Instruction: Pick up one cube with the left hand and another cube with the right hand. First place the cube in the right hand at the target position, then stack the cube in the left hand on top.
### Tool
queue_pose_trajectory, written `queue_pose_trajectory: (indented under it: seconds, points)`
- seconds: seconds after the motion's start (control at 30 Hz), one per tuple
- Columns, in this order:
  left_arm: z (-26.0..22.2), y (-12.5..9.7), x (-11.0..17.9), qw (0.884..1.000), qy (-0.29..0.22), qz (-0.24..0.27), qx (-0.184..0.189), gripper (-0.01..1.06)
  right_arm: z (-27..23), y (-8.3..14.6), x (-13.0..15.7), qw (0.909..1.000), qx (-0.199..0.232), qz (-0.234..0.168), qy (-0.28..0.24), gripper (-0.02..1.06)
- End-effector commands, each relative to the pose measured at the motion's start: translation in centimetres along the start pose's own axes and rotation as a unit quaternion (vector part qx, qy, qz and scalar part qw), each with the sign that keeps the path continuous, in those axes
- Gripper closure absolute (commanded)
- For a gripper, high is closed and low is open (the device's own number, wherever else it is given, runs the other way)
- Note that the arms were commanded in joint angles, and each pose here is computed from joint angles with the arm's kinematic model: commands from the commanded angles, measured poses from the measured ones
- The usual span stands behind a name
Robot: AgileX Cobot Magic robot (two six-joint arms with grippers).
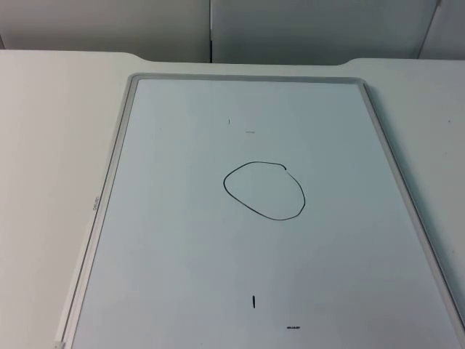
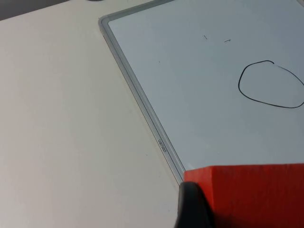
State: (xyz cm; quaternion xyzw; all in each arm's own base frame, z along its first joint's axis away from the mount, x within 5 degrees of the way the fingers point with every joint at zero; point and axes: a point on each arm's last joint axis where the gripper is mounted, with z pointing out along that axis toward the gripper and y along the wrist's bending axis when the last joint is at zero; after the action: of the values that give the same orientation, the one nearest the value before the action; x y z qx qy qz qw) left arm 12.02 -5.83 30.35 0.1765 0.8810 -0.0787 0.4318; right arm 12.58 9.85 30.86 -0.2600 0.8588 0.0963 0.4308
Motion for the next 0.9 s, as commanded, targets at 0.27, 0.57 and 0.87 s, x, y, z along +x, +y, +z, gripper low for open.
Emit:
queue_pose_trajectory:
  seconds: [0.27,0.57,0.87]
  points:
    - [-0.1,-0.1,-0.1,1.0,-0.011,-0.002,0.004,0.94,5.3,1.4,-3.1,0.9982,0.01,-0.037,0.046,1.05]
    - [-0.1,-0.1,-0.1,1.0,-0.011,-0.002,0.004,0.94,12.7,3.3,-7.1,0.9912,0.021,-0.065,0.113,1.05]
    - [-0.1,-0.1,-0.1,1.0,-0.011,-0.002,0.004,0.94,18.2,4.5,-9.0,0.9807,0.026,-0.108,0.161,1.05]
